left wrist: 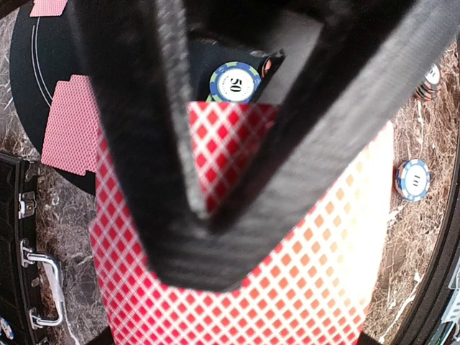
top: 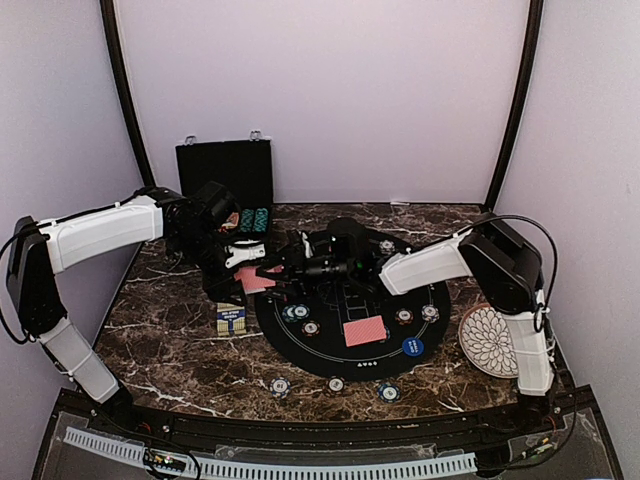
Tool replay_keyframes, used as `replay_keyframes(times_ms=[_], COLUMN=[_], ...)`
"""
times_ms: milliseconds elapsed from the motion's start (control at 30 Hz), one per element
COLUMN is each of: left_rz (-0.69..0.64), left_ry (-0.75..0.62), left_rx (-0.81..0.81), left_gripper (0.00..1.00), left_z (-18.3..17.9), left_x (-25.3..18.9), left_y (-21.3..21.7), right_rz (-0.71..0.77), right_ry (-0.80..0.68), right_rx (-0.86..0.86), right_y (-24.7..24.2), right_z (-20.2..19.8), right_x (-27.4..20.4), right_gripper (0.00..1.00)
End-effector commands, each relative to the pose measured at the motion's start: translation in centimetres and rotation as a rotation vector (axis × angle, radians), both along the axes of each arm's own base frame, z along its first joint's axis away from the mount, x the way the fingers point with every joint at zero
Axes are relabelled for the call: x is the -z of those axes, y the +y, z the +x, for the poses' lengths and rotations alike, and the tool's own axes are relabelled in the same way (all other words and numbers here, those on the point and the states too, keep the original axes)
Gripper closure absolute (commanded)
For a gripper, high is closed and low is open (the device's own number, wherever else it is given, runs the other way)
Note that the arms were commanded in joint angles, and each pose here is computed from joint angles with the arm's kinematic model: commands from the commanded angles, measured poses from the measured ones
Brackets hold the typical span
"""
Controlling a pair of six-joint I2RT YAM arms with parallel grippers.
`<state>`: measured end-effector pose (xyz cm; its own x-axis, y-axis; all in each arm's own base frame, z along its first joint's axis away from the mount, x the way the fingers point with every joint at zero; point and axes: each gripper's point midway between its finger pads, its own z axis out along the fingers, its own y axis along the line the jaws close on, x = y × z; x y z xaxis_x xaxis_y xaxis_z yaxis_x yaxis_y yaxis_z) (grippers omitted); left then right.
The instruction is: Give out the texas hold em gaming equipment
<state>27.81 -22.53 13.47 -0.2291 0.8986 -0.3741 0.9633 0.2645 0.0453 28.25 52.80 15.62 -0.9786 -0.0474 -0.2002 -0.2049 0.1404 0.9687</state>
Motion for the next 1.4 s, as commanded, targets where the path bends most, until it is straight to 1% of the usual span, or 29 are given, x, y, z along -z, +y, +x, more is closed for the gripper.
replay_keyframes(times_ms=[0,133,233,400,667,767,1100,1367], left_rz=[-0.024,-0.02,-0.014,-0.011,-0.002,0.003,0.013,0.017], left_ry=[-0.037,-0.036,-0.037,-0.039,-0.04,-0.041,-0.042,-0.035], left_rx=[0.006,0.007,0.005,0.007,0.006,0.008,0.01,0.013], left_gripper=[1.0,1.0,1.0,1.0,1.0,1.0,1.0,1.0], left_z=[0.2,0.2,0.2,0.3,0.2,0.2,0.0,-0.1], left_x=[-1.1,-1.0,-1.0,-0.9,-0.7,-0.5,-0.3,-0.1], left_y=[-0.1,-0.1,0.1,0.1,0.2,0.3,0.6,0.7], right_rz=[0.011,0.018,0.006,0.006,-0.003,-0.005,-0.023,-0.099], right_ry=[-0.034,-0.056,-0.064,-0.051,-0.032,-0.034,-0.023,0.024], right_rx=[-0.024,-0.031,-0.033,-0.048,-0.067,-0.061,-0.01,0.035], right_y=[-1.0,-1.3,-1.6,-1.7,-1.8,-2.2,-5.9,-11.5], right_z=[-0.8,-1.2,-1.4,-1.7,-2.1,-2.1,-1.9,-2.8], right_x=[-2.3,-3.7,-4.0,-4.2,-3.6,-3.7,-4.2,-1.7], right_gripper=[0.58,0.56,0.59,0.73,0.91,1.0,1.0,1.0])
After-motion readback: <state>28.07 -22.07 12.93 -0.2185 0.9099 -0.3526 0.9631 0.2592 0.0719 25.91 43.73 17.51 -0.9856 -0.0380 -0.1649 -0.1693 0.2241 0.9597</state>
